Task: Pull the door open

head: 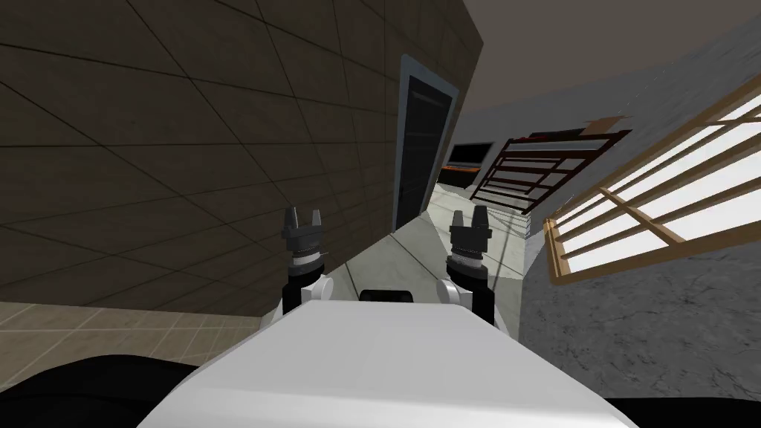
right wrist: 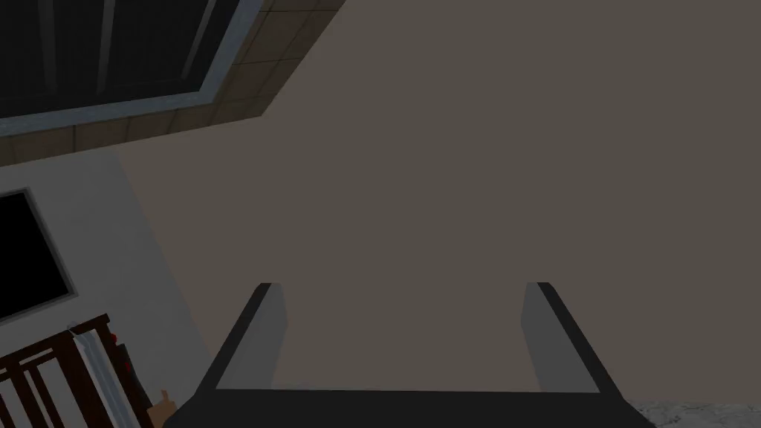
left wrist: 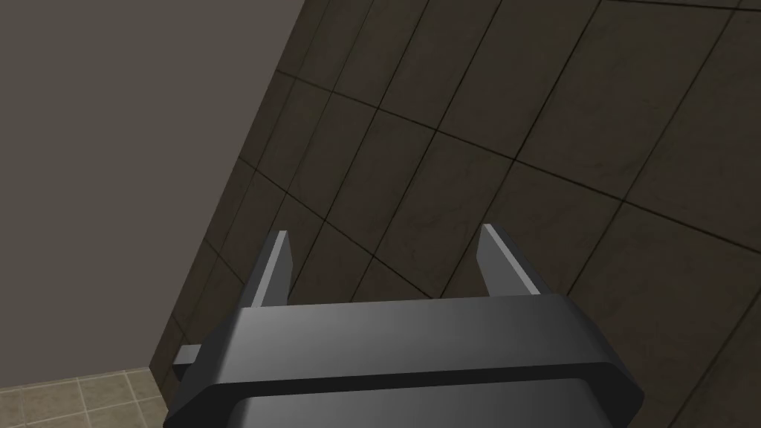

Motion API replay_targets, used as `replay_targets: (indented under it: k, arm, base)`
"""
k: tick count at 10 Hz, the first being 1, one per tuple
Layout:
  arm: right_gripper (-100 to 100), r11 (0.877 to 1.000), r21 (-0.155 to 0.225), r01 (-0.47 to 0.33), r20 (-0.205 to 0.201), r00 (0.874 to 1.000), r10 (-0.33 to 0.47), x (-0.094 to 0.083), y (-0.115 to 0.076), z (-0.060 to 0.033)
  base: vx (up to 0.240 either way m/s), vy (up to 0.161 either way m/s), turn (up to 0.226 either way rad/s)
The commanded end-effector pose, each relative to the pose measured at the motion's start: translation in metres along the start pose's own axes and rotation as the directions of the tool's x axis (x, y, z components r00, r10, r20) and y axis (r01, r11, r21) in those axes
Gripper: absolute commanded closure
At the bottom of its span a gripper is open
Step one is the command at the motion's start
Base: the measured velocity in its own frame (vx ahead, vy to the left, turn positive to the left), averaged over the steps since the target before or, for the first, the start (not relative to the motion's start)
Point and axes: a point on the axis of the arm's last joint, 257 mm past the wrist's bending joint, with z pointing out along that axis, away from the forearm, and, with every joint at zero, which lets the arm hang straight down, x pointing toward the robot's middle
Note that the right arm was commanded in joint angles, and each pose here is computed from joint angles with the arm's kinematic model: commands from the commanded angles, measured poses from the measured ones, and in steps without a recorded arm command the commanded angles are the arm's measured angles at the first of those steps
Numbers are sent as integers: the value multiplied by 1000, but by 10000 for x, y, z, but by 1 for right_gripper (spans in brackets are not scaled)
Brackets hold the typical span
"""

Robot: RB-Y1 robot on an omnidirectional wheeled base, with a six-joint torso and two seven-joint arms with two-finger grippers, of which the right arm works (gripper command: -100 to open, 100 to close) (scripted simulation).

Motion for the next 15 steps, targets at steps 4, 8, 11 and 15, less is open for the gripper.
replay_targets:
  k: [4, 8, 11, 15]
  arm:
    - [-100, 988, 48, -149, -7, 989, 150, 62, -293, -103]
    - [-100, 961, 89, -262, 4, 965, 262, 97, -525, -195]
    - [-100, 922, 127, -367, 28, 930, 367, 123, -755, -295]
    - [-100, 863, 165, -477, 67, 879, 473, 141, -1014, -420]
  base:
    - [124, -81, 178]
    - [117, -102, 161]
    - [119, -96, 194]
    - [92, -113, 182]
